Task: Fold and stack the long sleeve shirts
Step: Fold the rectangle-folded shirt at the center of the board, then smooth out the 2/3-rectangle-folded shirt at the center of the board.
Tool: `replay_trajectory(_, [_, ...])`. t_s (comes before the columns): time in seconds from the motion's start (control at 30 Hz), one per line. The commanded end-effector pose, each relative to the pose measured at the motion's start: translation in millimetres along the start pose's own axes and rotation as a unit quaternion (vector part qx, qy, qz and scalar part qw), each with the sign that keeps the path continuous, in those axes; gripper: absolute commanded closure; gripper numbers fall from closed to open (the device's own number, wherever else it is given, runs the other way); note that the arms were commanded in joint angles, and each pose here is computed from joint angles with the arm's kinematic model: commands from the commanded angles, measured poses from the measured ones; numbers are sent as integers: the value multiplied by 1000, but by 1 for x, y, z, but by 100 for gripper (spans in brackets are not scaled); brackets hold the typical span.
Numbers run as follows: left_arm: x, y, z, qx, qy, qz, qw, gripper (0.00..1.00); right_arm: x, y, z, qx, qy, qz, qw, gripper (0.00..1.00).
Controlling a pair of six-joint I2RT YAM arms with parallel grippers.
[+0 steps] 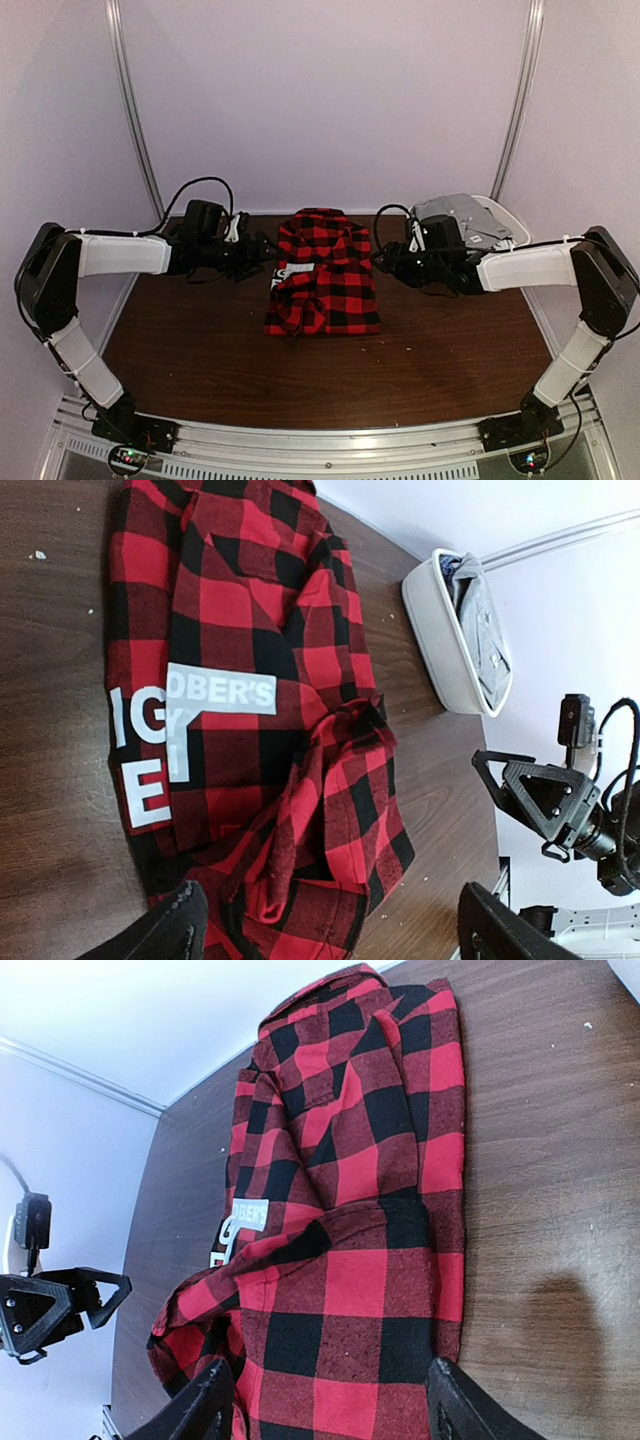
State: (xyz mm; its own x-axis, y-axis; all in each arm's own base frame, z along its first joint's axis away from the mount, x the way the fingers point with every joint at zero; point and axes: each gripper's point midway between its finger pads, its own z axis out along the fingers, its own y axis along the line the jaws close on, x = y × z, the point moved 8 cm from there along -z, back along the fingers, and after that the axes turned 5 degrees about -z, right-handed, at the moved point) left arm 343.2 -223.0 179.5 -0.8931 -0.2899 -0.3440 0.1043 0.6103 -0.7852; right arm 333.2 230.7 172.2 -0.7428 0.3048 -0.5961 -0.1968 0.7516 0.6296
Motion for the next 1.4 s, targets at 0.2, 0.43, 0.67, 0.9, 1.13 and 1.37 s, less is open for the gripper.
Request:
replay_trajectory(0.2, [32, 16, -25, -31, 3, 30, 999, 27, 25, 58, 14, 2, 41, -136, 990, 61])
replay_trajectory(0.43, [59, 22, -17, -50, 27, 29, 998, 46, 37, 77, 71, -11, 91, -171, 981, 86])
replay_trajectory(0.67, [68, 16, -6, -52, 46, 35, 997, 55, 43, 75, 121, 0, 134, -198, 971, 91])
replay_trajectory(0.9, [55, 8, 10, -56, 56, 44, 996, 53, 35, 61, 158, 9, 146, -188, 971, 91])
replay_trajectory(1.13, [28, -8, 39, -54, 58, 57, 995, 58, 10, 53, 166, 17, 131, -169, 977, 82])
replay_trajectory(1.37, [-9, -5, 64, -67, 33, 42, 996, 80, -24, 79, 129, 18, 86, -182, 979, 73])
